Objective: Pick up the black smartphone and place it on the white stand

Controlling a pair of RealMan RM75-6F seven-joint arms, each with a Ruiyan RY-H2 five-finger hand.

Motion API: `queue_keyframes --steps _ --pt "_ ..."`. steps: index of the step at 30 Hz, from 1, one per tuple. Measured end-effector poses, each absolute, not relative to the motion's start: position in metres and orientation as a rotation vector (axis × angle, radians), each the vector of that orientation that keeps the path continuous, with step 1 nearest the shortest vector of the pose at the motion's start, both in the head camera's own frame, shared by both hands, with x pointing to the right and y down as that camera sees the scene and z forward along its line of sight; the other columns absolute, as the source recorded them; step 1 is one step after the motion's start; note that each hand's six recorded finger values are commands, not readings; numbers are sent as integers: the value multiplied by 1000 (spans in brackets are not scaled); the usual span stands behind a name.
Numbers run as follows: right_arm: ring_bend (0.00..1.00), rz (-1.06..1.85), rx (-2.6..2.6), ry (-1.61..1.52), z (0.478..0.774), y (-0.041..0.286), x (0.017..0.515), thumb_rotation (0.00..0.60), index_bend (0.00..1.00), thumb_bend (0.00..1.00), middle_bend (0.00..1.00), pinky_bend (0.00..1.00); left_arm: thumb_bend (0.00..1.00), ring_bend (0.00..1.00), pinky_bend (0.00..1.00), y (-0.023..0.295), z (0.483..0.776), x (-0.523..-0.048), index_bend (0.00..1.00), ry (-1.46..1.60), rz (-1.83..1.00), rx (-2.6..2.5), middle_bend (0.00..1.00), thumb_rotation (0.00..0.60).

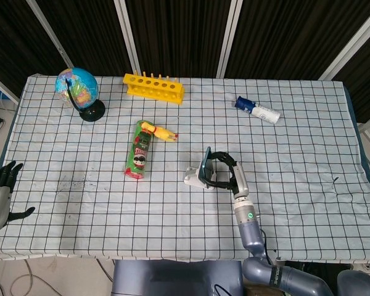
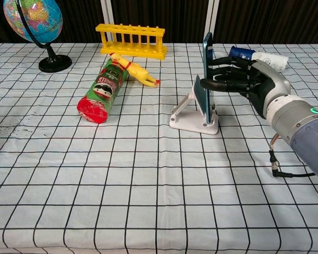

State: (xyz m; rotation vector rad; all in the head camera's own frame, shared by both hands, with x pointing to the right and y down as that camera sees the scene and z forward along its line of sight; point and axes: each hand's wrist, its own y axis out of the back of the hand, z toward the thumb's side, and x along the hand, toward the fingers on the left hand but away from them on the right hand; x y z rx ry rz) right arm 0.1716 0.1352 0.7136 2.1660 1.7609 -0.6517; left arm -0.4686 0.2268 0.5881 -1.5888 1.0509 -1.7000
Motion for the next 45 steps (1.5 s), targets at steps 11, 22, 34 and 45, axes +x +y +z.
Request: queue_keyframes --steps 11,22,34,45 --pt "136 -665 2167 1744 714 137 169 600 413 0 397 175 0 0 0 227 588 -469 0 1053 -1698 -1586 0 600" --pt "71 -670 2172 1733 713 136 167 600 301 0 289 175 0 0 0 227 587 -469 0 1054 -1697 -1587 0 600" --pt "39 -676 2178 1733 712 136 166 600 238 0 235 165 0 0 0 227 588 -469 0 1054 -1698 -1586 0 600" --pt "0 -694 2194 1736 709 139 168 600 90 0 72 161 0 0 0 226 587 -469 0 1055 -1697 -1583 0 600"
